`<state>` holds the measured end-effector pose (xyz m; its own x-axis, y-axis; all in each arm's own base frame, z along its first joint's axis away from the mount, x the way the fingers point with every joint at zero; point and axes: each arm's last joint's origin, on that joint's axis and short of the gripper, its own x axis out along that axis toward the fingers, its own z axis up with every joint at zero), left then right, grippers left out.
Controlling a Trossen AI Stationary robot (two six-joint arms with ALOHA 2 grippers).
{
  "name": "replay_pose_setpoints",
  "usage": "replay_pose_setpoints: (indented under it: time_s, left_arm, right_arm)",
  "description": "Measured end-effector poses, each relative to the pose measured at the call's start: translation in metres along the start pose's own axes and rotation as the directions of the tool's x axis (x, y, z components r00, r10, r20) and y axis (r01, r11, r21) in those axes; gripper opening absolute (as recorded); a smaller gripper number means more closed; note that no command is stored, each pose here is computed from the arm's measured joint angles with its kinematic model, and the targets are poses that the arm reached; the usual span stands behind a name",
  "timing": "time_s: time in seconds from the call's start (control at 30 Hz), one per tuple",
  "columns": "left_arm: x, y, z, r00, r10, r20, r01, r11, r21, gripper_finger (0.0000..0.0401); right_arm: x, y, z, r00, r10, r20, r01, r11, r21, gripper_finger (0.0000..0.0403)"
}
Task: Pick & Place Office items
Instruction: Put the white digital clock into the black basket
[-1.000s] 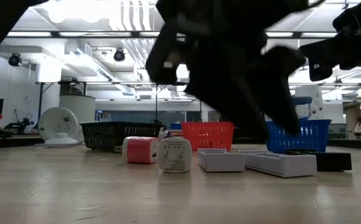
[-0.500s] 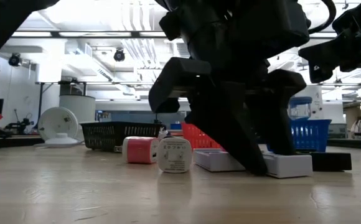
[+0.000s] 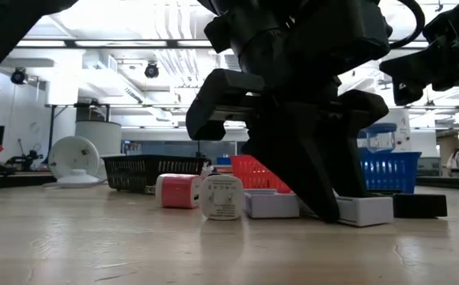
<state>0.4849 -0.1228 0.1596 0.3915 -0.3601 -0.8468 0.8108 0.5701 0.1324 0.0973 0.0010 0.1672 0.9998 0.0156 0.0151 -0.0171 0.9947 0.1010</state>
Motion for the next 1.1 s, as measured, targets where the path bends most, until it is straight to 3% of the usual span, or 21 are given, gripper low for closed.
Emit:
replay_pose_setpoints:
  time_s: [0.2, 0.43, 0.63, 0.8, 0.93, 1.1]
  left_arm:
    - [-0.015, 0.005, 0.012, 1.000, 0.004, 0.002, -0.004, 1.000, 0.027, 0.0141]
    - [-0.058, 0.009, 0.033, 0.999, -0.030, -0.035, 0.031, 0.999, 0.025, 0.0143]
    - [-0.128, 0.019, 0.044, 1.000, 0.020, 0.014, -0.020, 1.000, 0.005, 0.0144]
    - [-0.209, 0.016, 0.042, 0.988, 0.117, 0.101, -0.112, 0.992, -0.058, 0.0144]
    - [-0.269, 0.002, 0.023, 0.974, 0.172, 0.148, -0.148, 0.976, -0.159, 0.0144]
    - [-0.316, -0.028, -0.013, 0.940, 0.241, 0.240, -0.175, 0.948, -0.264, 0.0144]
  right_arm:
    - [0.000, 0.000, 0.000, 1.000, 0.000, -0.001, 0.000, 1.000, 0.000, 0.0008]
    - [0.000, 0.000, 0.000, 1.000, 0.000, -0.001, 0.000, 1.000, 0.004, 0.0008]
    - [0.000, 0.000, 0.000, 1.000, 0.000, -0.001, 0.000, 1.000, 0.019, 0.0008]
    - [0.000, 0.000, 0.000, 1.000, -0.001, 0.000, 0.001, 1.000, 0.019, 0.0008]
    - [0.000, 0.000, 0.000, 1.000, -0.001, -0.003, 0.001, 1.000, 0.019, 0.0008]
    - [0.000, 0.000, 0.000, 1.000, 0.000, 0.001, 0.000, 1.000, 0.023, 0.0008]
